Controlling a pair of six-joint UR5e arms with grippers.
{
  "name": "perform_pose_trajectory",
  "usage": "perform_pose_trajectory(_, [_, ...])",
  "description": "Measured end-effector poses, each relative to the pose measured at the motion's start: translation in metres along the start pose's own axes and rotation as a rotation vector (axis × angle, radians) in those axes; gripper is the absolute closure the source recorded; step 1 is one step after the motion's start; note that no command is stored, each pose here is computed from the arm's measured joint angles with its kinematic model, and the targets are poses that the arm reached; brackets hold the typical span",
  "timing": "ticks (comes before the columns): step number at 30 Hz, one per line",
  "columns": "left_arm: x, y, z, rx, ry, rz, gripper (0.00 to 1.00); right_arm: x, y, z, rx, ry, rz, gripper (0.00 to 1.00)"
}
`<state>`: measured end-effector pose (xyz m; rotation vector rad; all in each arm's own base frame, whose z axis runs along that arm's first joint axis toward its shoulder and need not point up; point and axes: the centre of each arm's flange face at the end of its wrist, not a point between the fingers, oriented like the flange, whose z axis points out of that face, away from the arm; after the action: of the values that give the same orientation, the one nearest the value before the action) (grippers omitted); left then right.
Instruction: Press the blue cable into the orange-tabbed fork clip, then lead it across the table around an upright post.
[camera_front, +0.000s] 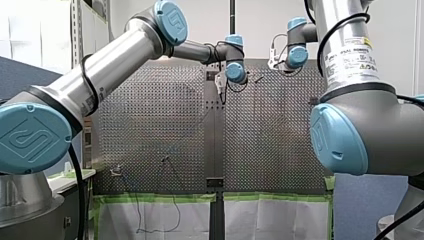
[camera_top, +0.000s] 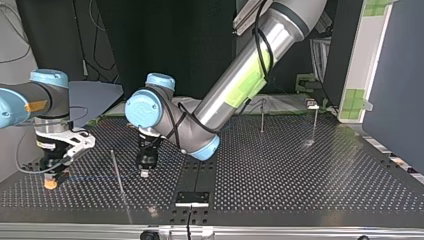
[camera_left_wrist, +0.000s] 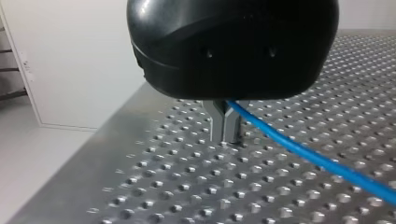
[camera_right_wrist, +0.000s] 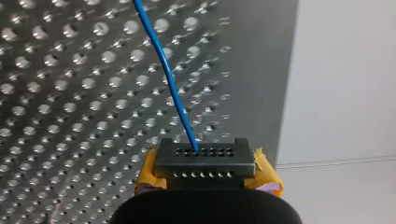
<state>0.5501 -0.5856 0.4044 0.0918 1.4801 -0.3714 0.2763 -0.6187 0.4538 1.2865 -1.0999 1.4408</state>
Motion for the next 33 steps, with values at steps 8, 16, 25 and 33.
perform_pose_trajectory(8, [0.009,0.003,0.003,-0.005,0.009,0.004,1.0,-0.027,0.01,0.012,-0.004,-0.035,0.001,1.0])
perform_pose_trajectory(16, [0.01,0.004,0.003,-0.009,0.01,0.005,1.0,-0.053,0.012,0.019,0.002,-0.073,0.002,1.0])
perform_pose_trajectory(25, [0.037,0.013,0.001,-0.019,0.037,0.018,1.0,-0.068,0.012,0.018,0.007,-0.101,0.002,1.0])
perform_pose_trajectory(33, [0.045,0.015,0.0,-0.019,0.041,0.021,1.0,-0.086,0.008,0.012,0.018,-0.134,0.003,1.0])
